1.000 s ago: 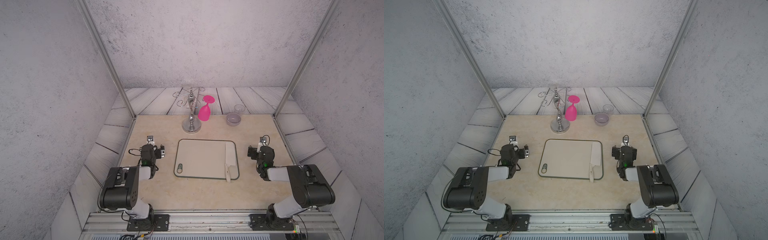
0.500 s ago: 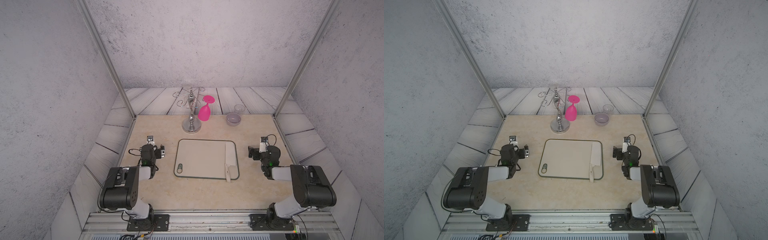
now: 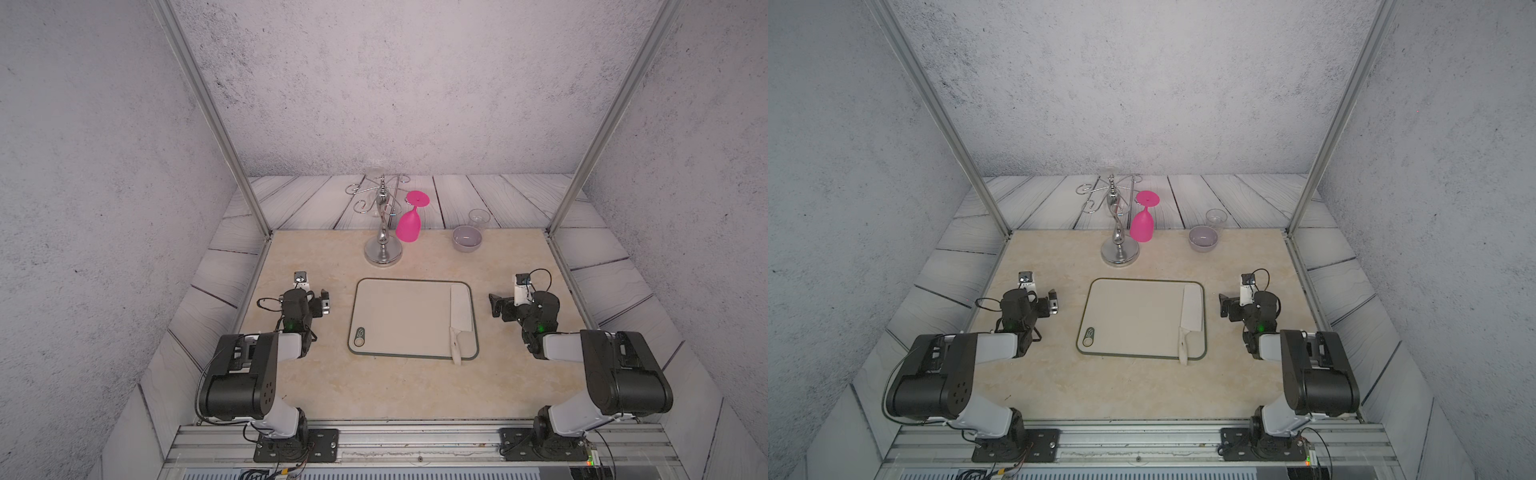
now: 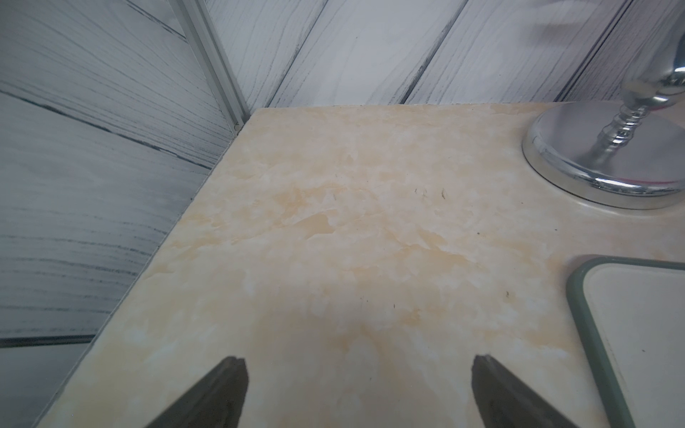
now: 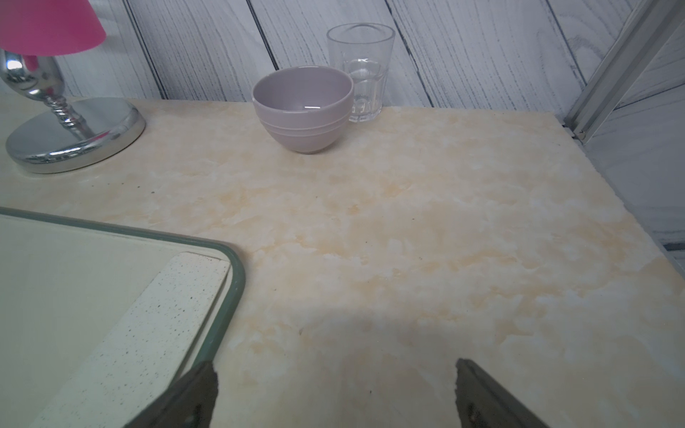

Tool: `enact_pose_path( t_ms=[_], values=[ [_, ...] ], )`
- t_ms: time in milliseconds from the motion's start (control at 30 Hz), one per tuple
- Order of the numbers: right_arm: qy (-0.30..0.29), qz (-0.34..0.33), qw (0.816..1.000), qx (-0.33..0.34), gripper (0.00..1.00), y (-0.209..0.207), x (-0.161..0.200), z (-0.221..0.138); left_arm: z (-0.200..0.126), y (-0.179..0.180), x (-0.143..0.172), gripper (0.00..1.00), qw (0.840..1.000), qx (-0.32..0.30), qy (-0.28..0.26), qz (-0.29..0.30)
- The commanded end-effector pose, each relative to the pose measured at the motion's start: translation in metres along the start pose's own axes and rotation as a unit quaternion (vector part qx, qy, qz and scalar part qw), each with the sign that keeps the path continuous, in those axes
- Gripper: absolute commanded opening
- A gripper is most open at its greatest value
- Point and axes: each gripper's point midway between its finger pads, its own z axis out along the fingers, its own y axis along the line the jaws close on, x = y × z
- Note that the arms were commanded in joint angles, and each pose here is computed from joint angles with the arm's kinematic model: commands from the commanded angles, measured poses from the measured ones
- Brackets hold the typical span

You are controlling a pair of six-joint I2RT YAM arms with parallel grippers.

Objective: Align the knife with the edge of the cutting board
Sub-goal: Reset both arms

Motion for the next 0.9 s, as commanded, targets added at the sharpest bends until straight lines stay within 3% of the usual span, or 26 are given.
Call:
enact_pose_path(
  t_ms=[0, 633, 767, 867],
  values=[
    [-0.001, 0.027, 0.997, 0.068, 0.99, -0.024, -0.007, -0.001, 0.000, 0.001, -0.010, 1.00, 1.000, 0.000, -0.015, 0.001],
    [-0.002, 0.026, 0.998, 0.065, 0.99, -0.022, -0.008, -0.001, 0.000, 0.001, -0.010, 1.00, 1.000, 0.002, -0.015, 0.001],
    [-0.017, -0.018, 0.998, -0.052, 0.99, 0.015, -0.009, -0.004, 0.000, 0.000, -0.010, 1.00, 1.000, 0.002, -0.014, 0.001],
    [-0.014, -0.022, 0.998, -0.061, 0.99, 0.018, -0.009, -0.005, 0.000, 0.000, -0.011, 1.00, 1.000, 0.002, -0.015, 0.001]
  ],
)
